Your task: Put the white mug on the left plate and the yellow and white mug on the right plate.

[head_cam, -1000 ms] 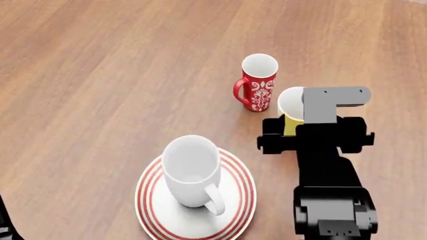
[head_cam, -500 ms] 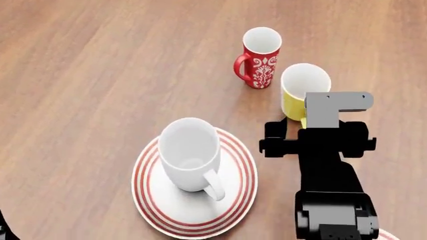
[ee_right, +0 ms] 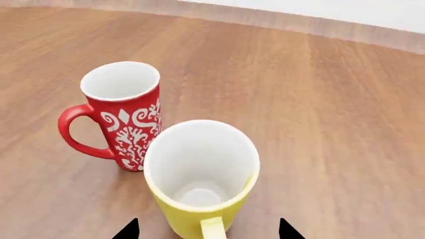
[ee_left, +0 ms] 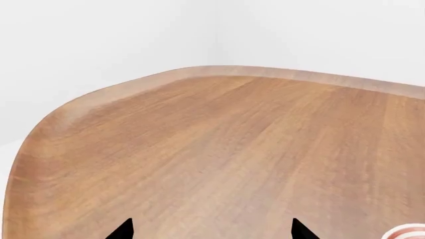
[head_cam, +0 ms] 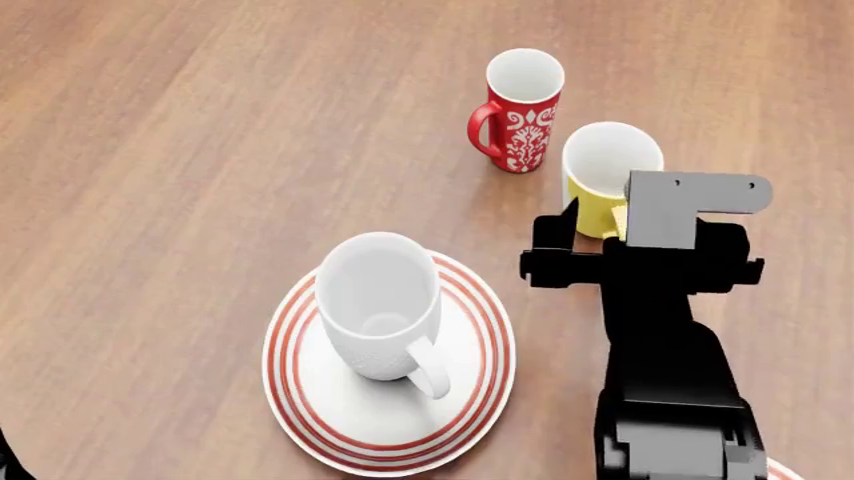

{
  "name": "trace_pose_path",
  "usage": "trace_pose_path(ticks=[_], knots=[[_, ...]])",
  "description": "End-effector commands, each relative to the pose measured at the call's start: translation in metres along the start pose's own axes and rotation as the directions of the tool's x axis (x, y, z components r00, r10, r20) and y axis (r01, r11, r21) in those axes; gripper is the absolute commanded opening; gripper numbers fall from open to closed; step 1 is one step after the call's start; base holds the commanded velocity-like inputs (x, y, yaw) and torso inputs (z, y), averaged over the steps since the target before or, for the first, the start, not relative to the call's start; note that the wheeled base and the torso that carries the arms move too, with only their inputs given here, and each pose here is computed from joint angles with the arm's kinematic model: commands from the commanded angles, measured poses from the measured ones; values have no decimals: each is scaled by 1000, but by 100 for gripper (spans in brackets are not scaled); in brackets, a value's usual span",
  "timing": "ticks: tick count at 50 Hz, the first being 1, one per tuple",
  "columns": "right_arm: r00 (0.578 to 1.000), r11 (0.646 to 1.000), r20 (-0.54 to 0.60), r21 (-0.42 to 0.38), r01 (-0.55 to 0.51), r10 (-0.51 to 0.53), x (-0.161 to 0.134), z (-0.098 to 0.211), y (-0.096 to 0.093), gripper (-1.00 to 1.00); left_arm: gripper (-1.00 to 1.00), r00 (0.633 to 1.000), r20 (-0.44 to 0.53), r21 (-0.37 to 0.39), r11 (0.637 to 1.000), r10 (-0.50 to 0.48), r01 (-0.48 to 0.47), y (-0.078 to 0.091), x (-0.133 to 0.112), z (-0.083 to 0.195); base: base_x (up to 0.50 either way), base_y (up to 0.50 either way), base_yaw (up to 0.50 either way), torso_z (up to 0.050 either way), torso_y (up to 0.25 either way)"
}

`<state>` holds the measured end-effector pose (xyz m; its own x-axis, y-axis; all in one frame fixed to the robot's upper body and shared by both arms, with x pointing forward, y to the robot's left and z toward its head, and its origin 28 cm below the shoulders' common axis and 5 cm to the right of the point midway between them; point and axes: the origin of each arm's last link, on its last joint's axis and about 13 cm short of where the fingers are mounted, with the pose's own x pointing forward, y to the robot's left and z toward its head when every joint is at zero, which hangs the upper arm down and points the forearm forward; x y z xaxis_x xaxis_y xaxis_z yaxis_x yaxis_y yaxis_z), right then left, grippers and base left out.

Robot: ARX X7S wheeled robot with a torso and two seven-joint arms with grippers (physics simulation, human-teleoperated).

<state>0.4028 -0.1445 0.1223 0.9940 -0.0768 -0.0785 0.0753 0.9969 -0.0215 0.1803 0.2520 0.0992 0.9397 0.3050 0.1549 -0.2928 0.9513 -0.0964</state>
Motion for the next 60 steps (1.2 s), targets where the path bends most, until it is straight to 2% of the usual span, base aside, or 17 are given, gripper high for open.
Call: trace_pose_path(ticks=[1,11,27,38,53,60], knots=[[999,999,37,25,-38,38,-2,-3,6,100,100,1000,23,-6,1000,-10,10,2,-1,1,0,0,0,0,-123],[999,999,31,34,-34,33,-1,-5,8,100,100,1000,12,-6,1000,-6,7,4,-1,0,0,0,0,1,-239],[999,999,41,40,-37,36,0,-3,8,100,100,1000,15,-6,1000,-2,2,5,-2,1,0,0,0,0,0],[993,998,112,56,-36,29,-8,11,6,100,100,1000,20,-7,1000,-3,3,5,-2,1,0,0,0,0,0],[991,997,134,69,-33,24,-9,16,5,100,100,999,34,-17,1000,-10,10,5,-1,1,0,0,0,0,0],[992,997,127,72,-37,28,-8,13,5,100,100,999,34,-18,1000,-14,15,5,-1,1,0,0,0,4,-224]])
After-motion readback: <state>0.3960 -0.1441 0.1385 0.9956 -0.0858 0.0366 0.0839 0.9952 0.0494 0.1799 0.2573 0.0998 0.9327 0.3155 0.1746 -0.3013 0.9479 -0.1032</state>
